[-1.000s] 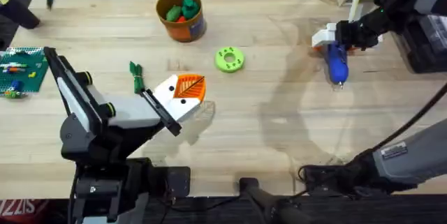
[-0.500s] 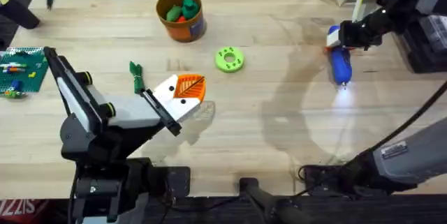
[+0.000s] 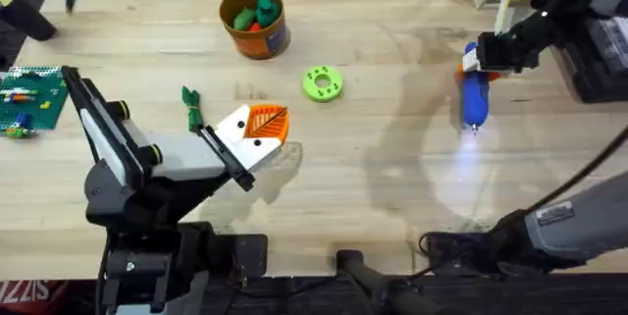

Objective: Pick up the gripper from the table and insert it into the empty holder that is missing its gripper. Then pick up a screw, insert it into the mounting hole, and use the screwdriver to tighten it. Finally, clean up the table by picking up the vegetable and placing it into the bucket.

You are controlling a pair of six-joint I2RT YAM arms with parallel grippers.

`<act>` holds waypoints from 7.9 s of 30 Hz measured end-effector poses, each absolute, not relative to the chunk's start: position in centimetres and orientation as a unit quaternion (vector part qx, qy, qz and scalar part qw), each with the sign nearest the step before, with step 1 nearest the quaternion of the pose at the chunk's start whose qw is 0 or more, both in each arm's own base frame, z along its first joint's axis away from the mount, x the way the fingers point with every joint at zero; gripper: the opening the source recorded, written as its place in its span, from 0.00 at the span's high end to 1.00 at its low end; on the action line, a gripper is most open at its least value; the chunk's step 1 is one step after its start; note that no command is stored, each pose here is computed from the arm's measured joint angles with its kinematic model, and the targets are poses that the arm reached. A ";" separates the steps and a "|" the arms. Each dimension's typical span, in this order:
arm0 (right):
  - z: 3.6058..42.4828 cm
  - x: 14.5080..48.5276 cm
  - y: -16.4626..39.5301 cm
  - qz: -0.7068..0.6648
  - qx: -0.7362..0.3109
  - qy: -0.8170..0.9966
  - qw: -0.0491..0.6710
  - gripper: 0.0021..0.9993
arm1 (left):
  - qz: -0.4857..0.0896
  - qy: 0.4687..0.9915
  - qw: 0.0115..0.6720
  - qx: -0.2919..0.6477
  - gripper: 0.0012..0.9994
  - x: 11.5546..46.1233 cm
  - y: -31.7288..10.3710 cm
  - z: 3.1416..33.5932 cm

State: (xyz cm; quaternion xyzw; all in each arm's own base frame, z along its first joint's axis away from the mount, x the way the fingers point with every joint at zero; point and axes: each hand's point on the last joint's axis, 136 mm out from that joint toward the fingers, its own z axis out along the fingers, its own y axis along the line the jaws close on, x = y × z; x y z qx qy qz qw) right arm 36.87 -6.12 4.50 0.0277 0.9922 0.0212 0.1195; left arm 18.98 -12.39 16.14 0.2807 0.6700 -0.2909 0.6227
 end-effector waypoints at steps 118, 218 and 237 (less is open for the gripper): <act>36.0 19.1 37.8 0.497 -0.452 0.362 0.646 0.97 | -0.291 0.670 0.623 0.281 0.99 19.0 -12.4 16.1; 32.1 28.9 35.6 0.331 -0.517 0.434 0.659 0.97 | -0.291 0.670 0.623 0.281 0.99 19.0 -12.4 16.1; 19.0 41.5 20.0 -0.067 -0.623 0.566 0.535 0.97 | -0.291 0.670 0.623 0.281 0.99 19.0 -12.4 16.1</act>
